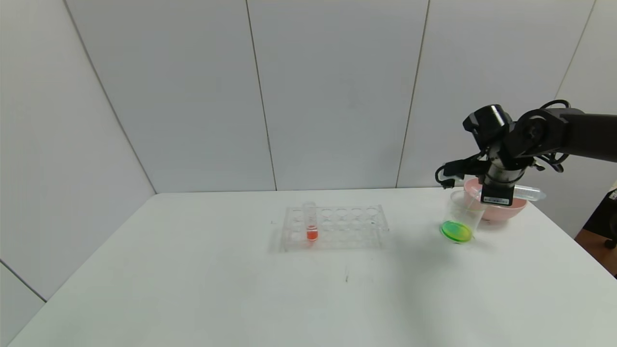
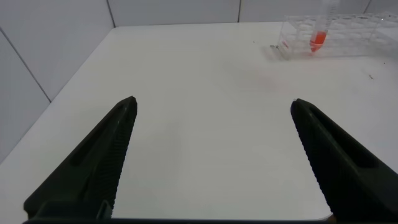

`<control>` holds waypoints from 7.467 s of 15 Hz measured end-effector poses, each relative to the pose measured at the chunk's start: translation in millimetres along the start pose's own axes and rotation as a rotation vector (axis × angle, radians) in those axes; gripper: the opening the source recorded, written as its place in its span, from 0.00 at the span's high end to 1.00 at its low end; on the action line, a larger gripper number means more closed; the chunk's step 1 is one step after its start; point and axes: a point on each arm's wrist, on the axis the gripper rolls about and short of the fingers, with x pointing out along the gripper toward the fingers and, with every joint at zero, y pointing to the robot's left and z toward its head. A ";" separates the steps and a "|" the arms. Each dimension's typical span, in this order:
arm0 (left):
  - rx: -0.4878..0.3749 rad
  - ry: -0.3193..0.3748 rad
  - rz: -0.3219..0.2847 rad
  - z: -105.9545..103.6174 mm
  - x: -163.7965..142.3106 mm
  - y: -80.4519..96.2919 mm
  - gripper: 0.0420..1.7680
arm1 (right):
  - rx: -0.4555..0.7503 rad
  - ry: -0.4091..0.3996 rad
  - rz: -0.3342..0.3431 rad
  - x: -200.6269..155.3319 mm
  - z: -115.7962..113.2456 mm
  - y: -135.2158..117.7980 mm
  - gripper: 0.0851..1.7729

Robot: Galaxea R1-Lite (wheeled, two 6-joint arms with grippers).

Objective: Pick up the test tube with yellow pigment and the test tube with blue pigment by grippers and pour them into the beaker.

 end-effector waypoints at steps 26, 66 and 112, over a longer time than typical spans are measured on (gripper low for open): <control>0.000 0.000 0.000 0.0 0.0 0.0 0.00 | 0.303 -0.506 0.037 -35.6 -30.0 -39.2 0.75; 0.000 0.000 0.001 0.0 0.0 0.0 0.00 | 1.273 -0.883 -0.057 137.1 -73.2 -54.6 0.35; 0.000 0.000 0.000 0.0 0.0 0.0 0.00 | 1.275 -1.054 -0.177 -149.7 -262.1 354.2 0.04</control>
